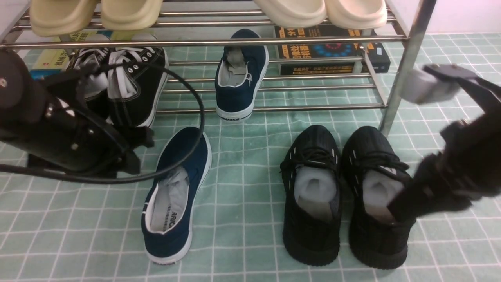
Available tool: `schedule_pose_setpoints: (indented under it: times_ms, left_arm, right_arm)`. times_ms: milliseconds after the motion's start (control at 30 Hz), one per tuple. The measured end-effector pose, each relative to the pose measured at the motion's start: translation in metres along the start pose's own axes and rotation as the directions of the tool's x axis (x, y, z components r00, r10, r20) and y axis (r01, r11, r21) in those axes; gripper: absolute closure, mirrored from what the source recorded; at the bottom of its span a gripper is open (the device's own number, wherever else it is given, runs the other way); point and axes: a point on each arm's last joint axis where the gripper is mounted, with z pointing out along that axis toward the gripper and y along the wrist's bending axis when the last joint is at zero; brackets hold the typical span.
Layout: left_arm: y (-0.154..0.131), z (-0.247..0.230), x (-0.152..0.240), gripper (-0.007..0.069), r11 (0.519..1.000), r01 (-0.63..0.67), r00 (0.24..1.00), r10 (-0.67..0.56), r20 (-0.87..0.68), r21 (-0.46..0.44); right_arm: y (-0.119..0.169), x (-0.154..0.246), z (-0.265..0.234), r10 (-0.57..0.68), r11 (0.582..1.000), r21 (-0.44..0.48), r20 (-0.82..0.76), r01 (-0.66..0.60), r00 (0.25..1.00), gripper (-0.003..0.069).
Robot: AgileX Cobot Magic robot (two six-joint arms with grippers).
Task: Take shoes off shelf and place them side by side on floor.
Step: 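Reach toward the shoe rack and grasp a shoe on it with the right gripper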
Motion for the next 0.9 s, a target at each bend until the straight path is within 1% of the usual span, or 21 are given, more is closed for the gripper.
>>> schedule_pose_setpoints:
  times_ms: [67, 100, 133, 200, 267, 300, 367, 400, 467, 600, 633, 667, 700, 733, 767, 800, 833, 867, 900]
  left_arm:
    - [0.002, -0.010, -0.001, 0.0466, 0.999, -0.037, 0.999, 0.037, 0.017, -0.033]
    - [0.005, -0.015, -0.001, 0.0517, 0.997, -0.059, 0.998, 0.060, 0.024, -0.056]
    - [0.006, -0.019, 0.000, 0.0551, 0.995, -0.071, 0.997, 0.073, 0.025, -0.071]
    - [0.009, -0.024, 0.003, 0.0607, 0.991, -0.090, 0.996, 0.091, 0.014, -0.097]
    - [0.010, -0.026, 0.005, 0.0624, 0.989, -0.097, 0.995, 0.097, -0.005, -0.112]
    - [0.011, -0.026, 0.006, 0.0624, 0.988, -0.099, 0.995, 0.098, -0.013, -0.116]
    - [0.011, -0.026, 0.006, 0.0624, 0.988, -0.100, 0.995, 0.098, -0.023, -0.119]
    - [0.011, -0.026, 0.008, 0.0624, 0.987, -0.102, 0.994, 0.098, -0.037, -0.124]
    - [0.012, -0.026, 0.008, 0.0624, 0.987, -0.099, 0.995, 0.095, -0.039, -0.127]
    - [0.012, -0.026, 0.008, 0.0624, 0.990, -0.048, 0.998, 0.044, -0.032, -0.132]
    - [0.012, -0.026, 0.008, 0.0624, 0.990, -0.045, 0.999, 0.042, -0.032, -0.132]
    - [0.012, -0.026, 0.008, 0.0624, 0.991, -0.027, 0.999, 0.023, -0.030, -0.132]
    - [0.012, -0.026, 0.008, 0.0624, 0.991, -0.022, 0.999, 0.018, -0.029, -0.133]
    - [0.012, -0.026, 0.008, 0.0624, 0.991, -0.017, 1.000, 0.013, -0.027, -0.136]
    - [0.012, -0.026, 0.008, 0.0624, 0.990, -0.017, 1.000, 0.013, -0.027, -0.137]
    - [0.013, -0.026, 0.007, 0.0624, 0.989, -0.017, 1.000, 0.014, -0.024, -0.145]
    - [0.013, -0.026, 0.007, 0.0624, 0.989, -0.017, 1.000, 0.014, -0.024, -0.145]
    - [0.014, -0.026, 0.007, 0.0624, 0.988, -0.021, 1.000, 0.018, -0.023, -0.151]
    - [0.014, -0.026, 0.007, 0.0624, 0.988, -0.024, 1.000, 0.020, -0.022, -0.156]
  right_arm:
    - [0.002, -0.011, 0.007, 0.010, 1.000, 0.002, -0.015, -0.010, 1.000, 0.0515]
    - [0.005, -0.019, 0.014, 0.004, 1.000, 0.006, -0.038, -0.004, 0.999, 0.0531]
    - [0.008, -0.024, 0.020, -0.008, 1.000, 0.009, -0.054, 0.009, 0.998, 0.0542]
    - [0.020, -0.036, 0.037, -0.047, 0.999, 0.009, -0.097, 0.048, 0.994, 0.0590]
    - [0.034, -0.050, 0.055, -0.090, 0.995, 0.019, -0.130, 0.093, 0.987, 0.0645]
    - [0.040, -0.057, 0.064, -0.099, 0.994, 0.030, -0.138, 0.104, 0.985, 0.0662]
    - [0.045, -0.066, 0.072, -0.096, 0.994, 0.047, -0.135, 0.103, 0.986, 0.0668]
    - [0.051, -0.082, 0.087, -0.067, 0.993, 0.086, -0.108, 0.077, 0.992, 0.0669]
    - [0.056, -0.105, 0.095, -0.041, 0.992, 0.119, -0.032, 0.044, 0.999, 0.0664]
    - [0.055, -0.147, 0.112, 0.039, 0.983, 0.174, 0.123, -0.060, 0.992, 0.0623]
    - [0.054, -0.149, 0.112, 0.041, 0.982, 0.176, 0.133, -0.064, 0.990, 0.0616]
    - [0.052, -0.161, 0.118, 0.062, 0.976, 0.194, 0.177, -0.096, 0.982, 0.0585]
    - [0.051, -0.166, 0.118, 0.068, 0.973, 0.203, 0.207, -0.111, 0.976, 0.0570]
    - [0.048, -0.173, 0.122, 0.084, 0.966, 0.218, 0.237, -0.137, 0.968, 0.0536]
    - [0.048, -0.176, 0.121, 0.079, 0.965, 0.224, 0.251, -0.138, 0.965, 0.0529]
    - [0.044, -0.184, 0.126, 0.093, 0.953, 0.250, 0.298, -0.172, 0.950, 0.0469]
    - [0.043, -0.186, 0.127, 0.087, 0.952, 0.254, 0.303, -0.169, 0.949, 0.0462]
    - [0.039, -0.192, 0.130, 0.094, 0.942, 0.273, 0.347, -0.197, 0.933, 0.0412]
    - [0.036, -0.195, 0.132, 0.094, 0.934, 0.287, 0.376, -0.212, 0.922, 0.0378]
